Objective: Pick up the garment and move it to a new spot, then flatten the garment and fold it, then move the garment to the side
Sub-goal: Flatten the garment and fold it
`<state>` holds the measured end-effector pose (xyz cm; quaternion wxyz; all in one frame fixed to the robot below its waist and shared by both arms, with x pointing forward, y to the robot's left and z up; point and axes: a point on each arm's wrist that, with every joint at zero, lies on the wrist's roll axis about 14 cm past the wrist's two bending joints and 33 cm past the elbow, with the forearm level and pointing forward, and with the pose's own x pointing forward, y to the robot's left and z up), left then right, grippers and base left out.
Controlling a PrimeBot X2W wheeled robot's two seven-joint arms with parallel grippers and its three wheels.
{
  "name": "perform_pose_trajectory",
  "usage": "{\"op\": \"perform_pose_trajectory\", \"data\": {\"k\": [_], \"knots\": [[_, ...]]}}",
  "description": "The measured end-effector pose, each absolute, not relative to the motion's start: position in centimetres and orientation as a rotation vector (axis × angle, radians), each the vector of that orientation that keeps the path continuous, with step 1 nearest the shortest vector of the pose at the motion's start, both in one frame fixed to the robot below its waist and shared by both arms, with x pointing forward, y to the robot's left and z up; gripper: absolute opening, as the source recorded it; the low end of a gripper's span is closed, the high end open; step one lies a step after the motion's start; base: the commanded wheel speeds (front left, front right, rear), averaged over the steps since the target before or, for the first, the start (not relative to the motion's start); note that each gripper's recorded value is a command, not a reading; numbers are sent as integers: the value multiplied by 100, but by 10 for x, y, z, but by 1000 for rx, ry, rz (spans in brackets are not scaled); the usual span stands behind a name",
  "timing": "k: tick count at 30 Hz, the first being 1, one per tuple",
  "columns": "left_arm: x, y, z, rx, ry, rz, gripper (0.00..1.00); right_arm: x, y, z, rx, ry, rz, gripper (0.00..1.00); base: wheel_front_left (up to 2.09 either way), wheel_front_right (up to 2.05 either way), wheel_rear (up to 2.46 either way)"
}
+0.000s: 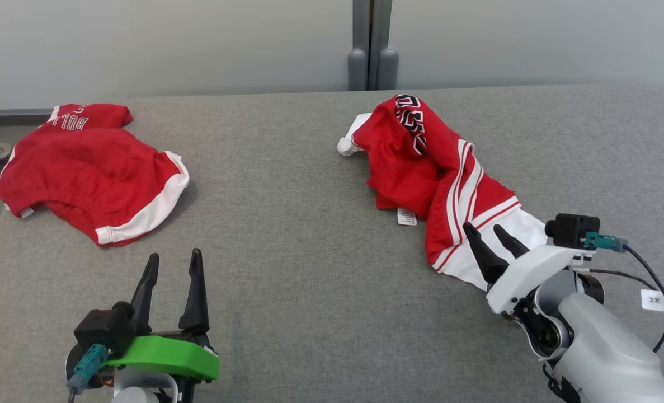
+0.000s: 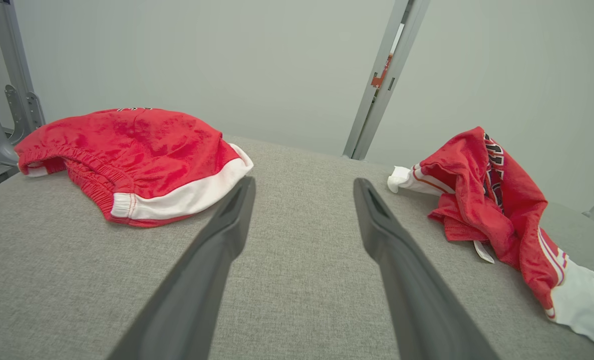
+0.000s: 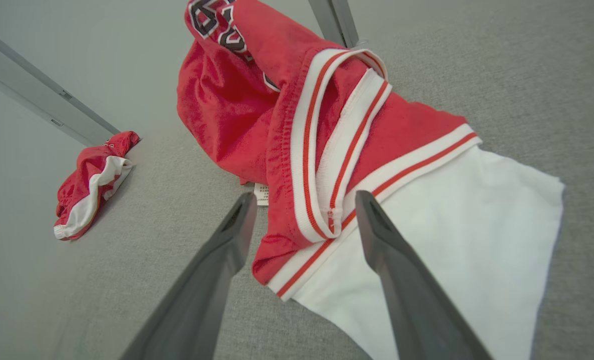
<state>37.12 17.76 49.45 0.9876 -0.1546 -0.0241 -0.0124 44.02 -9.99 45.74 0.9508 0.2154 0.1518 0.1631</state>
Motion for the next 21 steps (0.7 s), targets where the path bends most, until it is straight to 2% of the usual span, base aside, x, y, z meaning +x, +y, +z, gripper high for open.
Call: {"op": "perform_pose_trajectory", "data": {"k": [5, 11, 12, 13, 14, 15, 21], "knots": [[369, 185, 492, -315, -44, -2, 100, 446, -87, 430, 411, 435, 324, 100, 0, 0, 0], [363, 199, 487, -312, -33, 45, 100, 451, -71, 411, 402, 511, 322, 100, 0, 0, 0], [362, 200, 486, -312, -31, 50, 100, 451, -68, 409, 401, 517, 327, 86, 0, 0, 0], [361, 202, 486, -311, -29, 56, 100, 451, -65, 407, 401, 521, 330, 52, 0, 0, 0], [361, 203, 485, -311, -28, 60, 100, 451, -63, 406, 399, 525, 333, 33, 0, 0, 0], [360, 204, 484, -311, -27, 64, 100, 452, -62, 406, 396, 522, 336, 0, 0, 0, 0], [361, 207, 484, -310, -28, 72, 100, 461, -55, 425, 415, 439, 359, 0, 0, 0, 0]]}}
